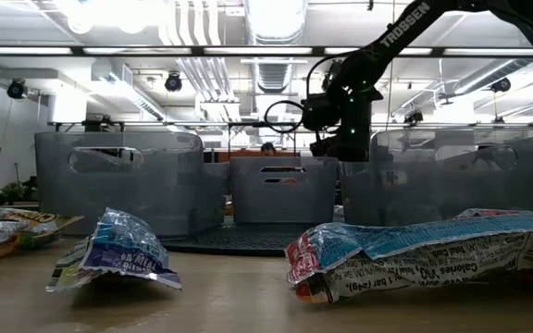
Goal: Pick and place Granola Bars by type
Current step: Put the red granola bar into the bottom left black bin
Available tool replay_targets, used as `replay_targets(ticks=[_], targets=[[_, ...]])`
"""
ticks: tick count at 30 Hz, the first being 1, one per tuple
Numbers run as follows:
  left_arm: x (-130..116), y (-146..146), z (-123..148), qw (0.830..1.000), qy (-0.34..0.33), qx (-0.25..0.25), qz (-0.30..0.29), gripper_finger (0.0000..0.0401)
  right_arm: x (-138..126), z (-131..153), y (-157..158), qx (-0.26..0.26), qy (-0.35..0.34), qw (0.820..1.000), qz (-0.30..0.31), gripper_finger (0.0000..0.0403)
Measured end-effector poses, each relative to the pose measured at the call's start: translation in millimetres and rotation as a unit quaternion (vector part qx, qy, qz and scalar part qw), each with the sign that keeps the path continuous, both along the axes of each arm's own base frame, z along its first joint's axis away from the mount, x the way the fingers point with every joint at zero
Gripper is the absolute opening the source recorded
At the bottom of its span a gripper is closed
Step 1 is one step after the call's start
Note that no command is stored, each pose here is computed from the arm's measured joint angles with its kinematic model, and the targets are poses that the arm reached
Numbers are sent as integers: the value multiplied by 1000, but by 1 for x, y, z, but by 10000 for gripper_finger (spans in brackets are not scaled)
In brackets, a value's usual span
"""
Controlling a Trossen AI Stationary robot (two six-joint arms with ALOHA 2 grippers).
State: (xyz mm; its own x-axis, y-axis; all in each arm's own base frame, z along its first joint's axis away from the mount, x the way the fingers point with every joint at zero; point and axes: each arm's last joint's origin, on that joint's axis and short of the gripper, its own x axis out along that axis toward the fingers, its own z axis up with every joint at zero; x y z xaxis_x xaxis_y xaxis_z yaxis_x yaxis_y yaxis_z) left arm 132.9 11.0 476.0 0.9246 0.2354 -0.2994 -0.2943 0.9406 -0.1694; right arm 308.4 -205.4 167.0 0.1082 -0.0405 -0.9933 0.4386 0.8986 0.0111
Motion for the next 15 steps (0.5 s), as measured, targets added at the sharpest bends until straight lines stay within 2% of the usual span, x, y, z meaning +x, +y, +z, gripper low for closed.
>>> replay_targets(ticks=[15], targets=[[0, 0, 0, 1000, -3, -12, 4, 35, -8, -13, -4, -5, -1, 1000, -26, 238]])
